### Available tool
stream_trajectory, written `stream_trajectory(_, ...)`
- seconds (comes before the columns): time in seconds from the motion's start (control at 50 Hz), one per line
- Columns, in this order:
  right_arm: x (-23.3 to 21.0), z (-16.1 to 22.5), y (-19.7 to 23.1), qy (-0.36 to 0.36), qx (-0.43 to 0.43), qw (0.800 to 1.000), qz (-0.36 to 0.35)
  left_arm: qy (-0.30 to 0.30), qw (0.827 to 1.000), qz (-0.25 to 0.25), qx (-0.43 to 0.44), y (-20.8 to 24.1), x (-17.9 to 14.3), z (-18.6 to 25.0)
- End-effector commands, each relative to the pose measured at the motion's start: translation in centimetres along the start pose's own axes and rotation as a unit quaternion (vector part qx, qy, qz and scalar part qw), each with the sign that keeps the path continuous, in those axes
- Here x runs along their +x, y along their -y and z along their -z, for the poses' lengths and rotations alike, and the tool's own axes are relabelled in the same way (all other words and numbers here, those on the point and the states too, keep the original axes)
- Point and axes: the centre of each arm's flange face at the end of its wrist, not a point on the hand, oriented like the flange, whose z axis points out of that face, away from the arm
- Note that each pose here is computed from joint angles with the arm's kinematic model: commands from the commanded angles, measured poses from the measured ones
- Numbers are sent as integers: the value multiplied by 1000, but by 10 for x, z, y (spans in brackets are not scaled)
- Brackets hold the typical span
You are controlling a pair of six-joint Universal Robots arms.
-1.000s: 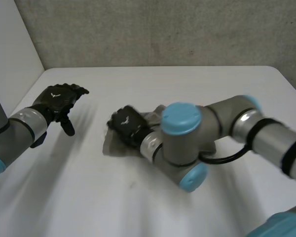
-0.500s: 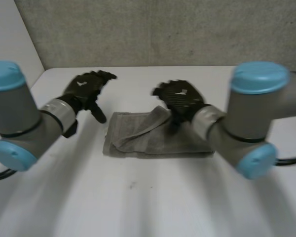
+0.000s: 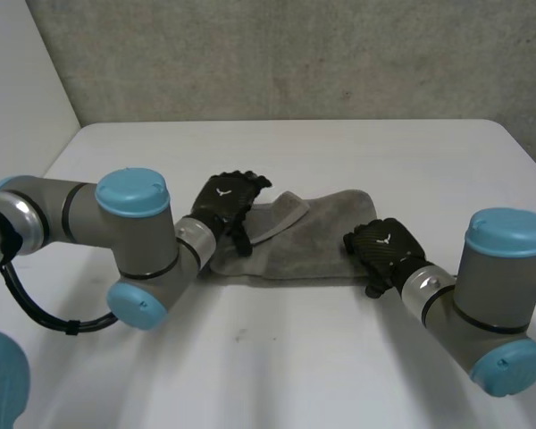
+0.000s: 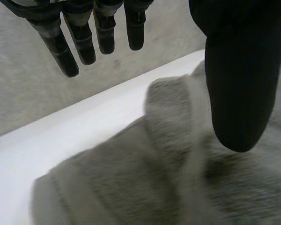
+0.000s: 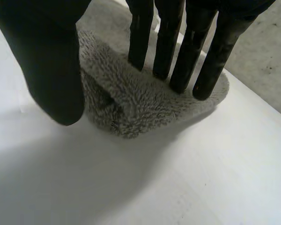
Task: Fold the towel.
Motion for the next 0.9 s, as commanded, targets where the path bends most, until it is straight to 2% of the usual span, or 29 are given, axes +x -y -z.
stream_trajectory(0.02, -2, -9, -8, 0, -6, 1000, 13, 47, 998, -46, -11, -13, -16, -8)
stream_trajectory(0.08, 0, -12, -8, -7, -6, 1000, 15, 66, 996, -62, -17, -20, -21, -9)
stream_trajectory(0.22, 11, -13, -5, -49, -14, 998, 25, 66, 994, -74, -37, -27, -18, 2)
stream_trajectory(0.32, 18, -9, 4, -69, -11, 996, 58, 73, 994, -75, -25, -10, -15, 12)
stream_trajectory(0.42, 24, -5, 29, -80, 22, 991, 107, 75, 994, -74, -11, 10, -7, 27)
stream_trajectory(0.54, 26, -17, 75, -91, 90, 975, 182, 73, 995, -75, 2, 29, -1, 47)
stream_trajectory(0.58, -14, -23, 102, -45, 149, 964, 218, 81, 994, -74, 6, 38, -7, 56)
stream_trajectory(0.6, -14, -23, 102, -44, 149, 964, 218, 81, 994, -74, 6, 38, -7, 57)
stream_trajectory(0.62, -39, -25, 111, -11, 175, 956, 233, 90, 993, -74, 5, 39, -14, 60)
stream_trajectory(0.64, -39, -25, 111, -10, 176, 956, 233, 91, 993, -74, 5, 39, -14, 60)
stream_trajectory(0.66, -60, -26, 114, 23, 191, 950, 246, 108, 992, -71, 2, 40, -25, 63)
stream_trajectory(0.68, -80, -27, 114, 58, 201, 943, 258, 129, 989, -67, 0, 43, -39, 67)
stream_trajectory(0.7, -80, -27, 114, 59, 201, 943, 258, 129, 989, -67, 0, 43, -39, 67)
stream_trajectory(0.74, -117, -27, 101, 130, 206, 932, 269, 157, 986, -61, -2, 46, -59, 73)
stream_trajectory(0.76, -117, -27, 101, 130, 206, 932, 269, 157, 986, -61, -2, 46, -59, 73)
stream_trajectory(0.8, -146, -29, 82, 182, 192, 926, 271, 170, 984, -58, -5, 46, -70, 76)
stream_trajectory(0.9, -158, -26, 77, 193, 178, 925, 275, 169, 984, -55, -1, 48, -70, 78)
